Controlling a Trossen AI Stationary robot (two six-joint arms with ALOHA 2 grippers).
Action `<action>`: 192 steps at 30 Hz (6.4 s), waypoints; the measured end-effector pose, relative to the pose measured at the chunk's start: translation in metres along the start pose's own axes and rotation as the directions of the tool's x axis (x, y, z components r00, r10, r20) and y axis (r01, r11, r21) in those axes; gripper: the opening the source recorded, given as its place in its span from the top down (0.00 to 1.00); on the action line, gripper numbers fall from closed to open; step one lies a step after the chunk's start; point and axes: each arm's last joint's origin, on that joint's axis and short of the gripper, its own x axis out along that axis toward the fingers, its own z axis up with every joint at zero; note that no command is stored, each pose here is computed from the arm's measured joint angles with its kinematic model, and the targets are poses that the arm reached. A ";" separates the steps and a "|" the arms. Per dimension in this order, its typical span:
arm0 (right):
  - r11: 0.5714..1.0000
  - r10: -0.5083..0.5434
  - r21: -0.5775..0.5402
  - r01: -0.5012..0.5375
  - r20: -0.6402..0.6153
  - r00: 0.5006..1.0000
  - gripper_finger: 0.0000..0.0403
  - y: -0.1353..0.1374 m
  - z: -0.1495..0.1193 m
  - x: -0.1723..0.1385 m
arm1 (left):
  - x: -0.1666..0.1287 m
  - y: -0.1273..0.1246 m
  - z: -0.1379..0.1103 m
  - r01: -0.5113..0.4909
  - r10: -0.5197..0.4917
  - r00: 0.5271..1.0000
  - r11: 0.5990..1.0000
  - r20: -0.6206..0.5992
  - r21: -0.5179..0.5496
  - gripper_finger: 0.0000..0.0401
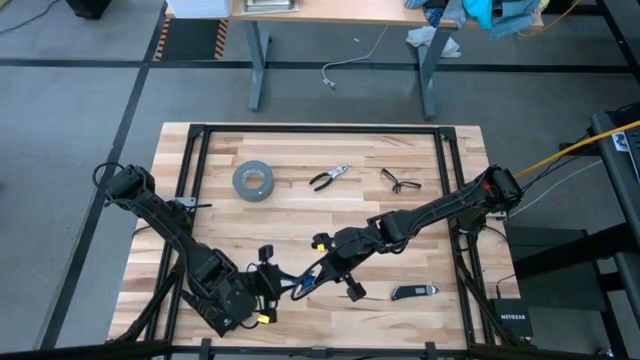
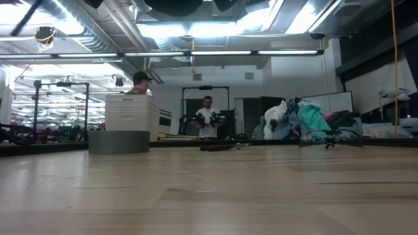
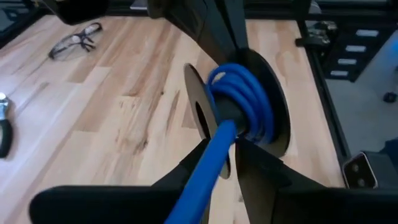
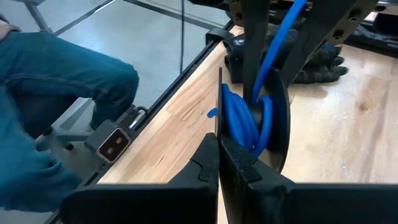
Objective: Coil cords
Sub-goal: Coil the blue wire cable onto the black spool
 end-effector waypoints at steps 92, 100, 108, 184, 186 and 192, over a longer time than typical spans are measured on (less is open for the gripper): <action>0.970 -0.223 0.131 0.203 0.170 0.960 0.92 -0.008 0.015 0.004 | 0.024 0.023 0.014 -0.046 0.045 0.999 0.985 0.008 0.164 1.00; 0.972 -0.206 0.145 0.183 0.166 0.964 0.98 -0.008 0.015 0.004 | 0.018 0.017 0.011 -0.024 0.024 1.000 0.985 0.007 0.170 1.00; 0.983 -0.140 0.140 0.122 0.130 0.982 0.89 -0.004 0.014 -0.002 | 0.015 0.013 0.009 -0.013 0.012 1.000 0.984 0.005 0.176 1.00; 0.986 0.108 0.114 -0.120 0.110 0.988 0.97 0.004 0.013 -0.006 | 0.008 0.006 0.004 0.012 -0.011 1.000 0.977 -0.008 0.212 1.00; 0.987 0.098 0.120 -0.108 0.089 0.991 0.98 0.005 0.013 -0.011 | 0.008 0.005 0.004 0.014 -0.013 1.000 0.977 -0.008 0.214 1.00; 0.986 0.054 0.158 -0.052 -0.008 0.998 0.92 0.006 0.007 -0.020 | 0.007 0.005 0.003 0.016 -0.014 1.000 0.976 -0.010 0.216 1.00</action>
